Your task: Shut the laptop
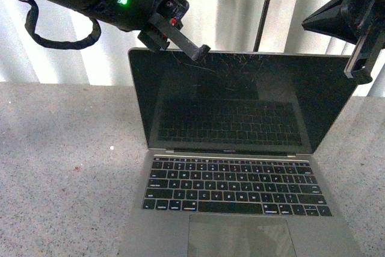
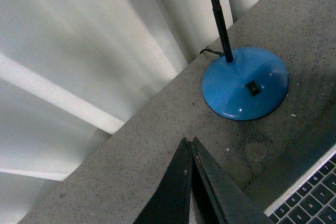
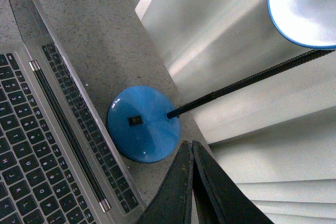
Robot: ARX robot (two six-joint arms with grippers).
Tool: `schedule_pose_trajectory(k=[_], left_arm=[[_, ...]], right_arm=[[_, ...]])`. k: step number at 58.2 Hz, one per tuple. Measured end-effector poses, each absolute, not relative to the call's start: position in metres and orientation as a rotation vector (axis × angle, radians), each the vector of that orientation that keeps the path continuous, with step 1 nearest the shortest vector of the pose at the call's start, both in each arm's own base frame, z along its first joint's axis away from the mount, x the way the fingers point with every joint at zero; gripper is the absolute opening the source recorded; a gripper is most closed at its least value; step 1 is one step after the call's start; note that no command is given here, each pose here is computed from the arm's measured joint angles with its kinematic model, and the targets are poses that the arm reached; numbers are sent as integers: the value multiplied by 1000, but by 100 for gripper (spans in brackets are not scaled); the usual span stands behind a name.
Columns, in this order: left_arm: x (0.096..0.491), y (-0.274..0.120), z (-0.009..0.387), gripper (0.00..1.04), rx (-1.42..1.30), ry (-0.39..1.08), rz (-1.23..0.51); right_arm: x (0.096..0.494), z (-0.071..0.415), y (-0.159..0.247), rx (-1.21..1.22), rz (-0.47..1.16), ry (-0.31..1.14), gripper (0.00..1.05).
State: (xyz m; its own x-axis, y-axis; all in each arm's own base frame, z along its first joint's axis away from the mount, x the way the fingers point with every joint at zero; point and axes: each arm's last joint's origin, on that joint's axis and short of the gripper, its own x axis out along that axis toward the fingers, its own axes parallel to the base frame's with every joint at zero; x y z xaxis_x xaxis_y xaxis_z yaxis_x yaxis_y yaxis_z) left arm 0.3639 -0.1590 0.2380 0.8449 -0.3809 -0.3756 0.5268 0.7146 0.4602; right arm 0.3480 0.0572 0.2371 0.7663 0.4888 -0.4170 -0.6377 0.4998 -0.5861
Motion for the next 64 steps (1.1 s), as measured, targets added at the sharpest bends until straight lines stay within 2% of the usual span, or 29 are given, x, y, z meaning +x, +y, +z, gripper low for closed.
schedule_pose_trajectory(k=[64], left_arm=[[349,-164,213,4,630,340,-562]], right_arm=[[343,212,62,-820,768,298,3]])
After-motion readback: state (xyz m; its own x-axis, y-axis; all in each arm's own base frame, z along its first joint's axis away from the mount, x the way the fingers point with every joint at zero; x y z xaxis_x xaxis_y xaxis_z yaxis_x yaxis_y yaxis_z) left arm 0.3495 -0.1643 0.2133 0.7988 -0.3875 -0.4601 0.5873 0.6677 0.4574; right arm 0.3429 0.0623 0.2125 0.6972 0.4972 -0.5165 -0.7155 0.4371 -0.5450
